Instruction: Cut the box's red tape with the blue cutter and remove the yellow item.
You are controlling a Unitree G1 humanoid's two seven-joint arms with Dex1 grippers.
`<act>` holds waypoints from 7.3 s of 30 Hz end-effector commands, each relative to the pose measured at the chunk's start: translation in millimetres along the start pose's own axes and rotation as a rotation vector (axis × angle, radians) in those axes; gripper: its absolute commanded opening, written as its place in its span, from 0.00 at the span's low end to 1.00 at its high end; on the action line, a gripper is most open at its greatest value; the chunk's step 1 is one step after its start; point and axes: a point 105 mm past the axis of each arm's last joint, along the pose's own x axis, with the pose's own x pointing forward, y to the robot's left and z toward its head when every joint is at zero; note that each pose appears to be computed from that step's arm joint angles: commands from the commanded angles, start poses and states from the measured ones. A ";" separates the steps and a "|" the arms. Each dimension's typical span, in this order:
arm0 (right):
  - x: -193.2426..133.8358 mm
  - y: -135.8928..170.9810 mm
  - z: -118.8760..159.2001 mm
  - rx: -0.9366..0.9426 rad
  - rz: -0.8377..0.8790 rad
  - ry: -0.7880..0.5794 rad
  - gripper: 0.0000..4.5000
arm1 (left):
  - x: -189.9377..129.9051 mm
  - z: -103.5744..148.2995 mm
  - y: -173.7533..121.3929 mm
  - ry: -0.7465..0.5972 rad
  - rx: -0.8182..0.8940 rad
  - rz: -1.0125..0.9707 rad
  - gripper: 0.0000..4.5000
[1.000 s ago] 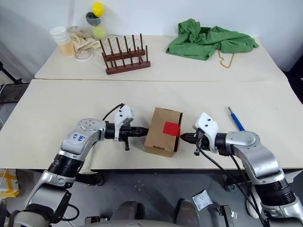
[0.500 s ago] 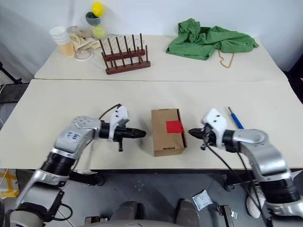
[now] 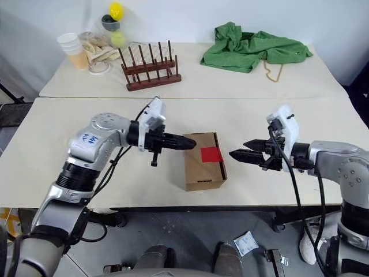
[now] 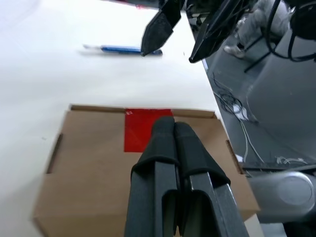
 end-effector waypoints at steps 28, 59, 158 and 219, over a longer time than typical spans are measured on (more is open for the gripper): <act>35.0 -20.1 -20.9 -0.006 -0.179 0.082 0.88 | 13.4 -25.7 2.2 0.120 0.044 0.029 0.00; 23.4 -35.2 -13.5 -0.143 -0.141 0.047 0.88 | 7.4 -31.5 1.0 0.136 0.042 0.035 0.00; -42.0 -45.6 61.9 -0.017 -0.327 0.570 0.01 | 70.1 -22.5 3.2 -0.236 0.044 0.229 0.00; -48.8 -55.2 33.2 0.034 -0.357 0.612 0.01 | 43.3 -38.7 -28.0 0.075 0.033 0.099 0.00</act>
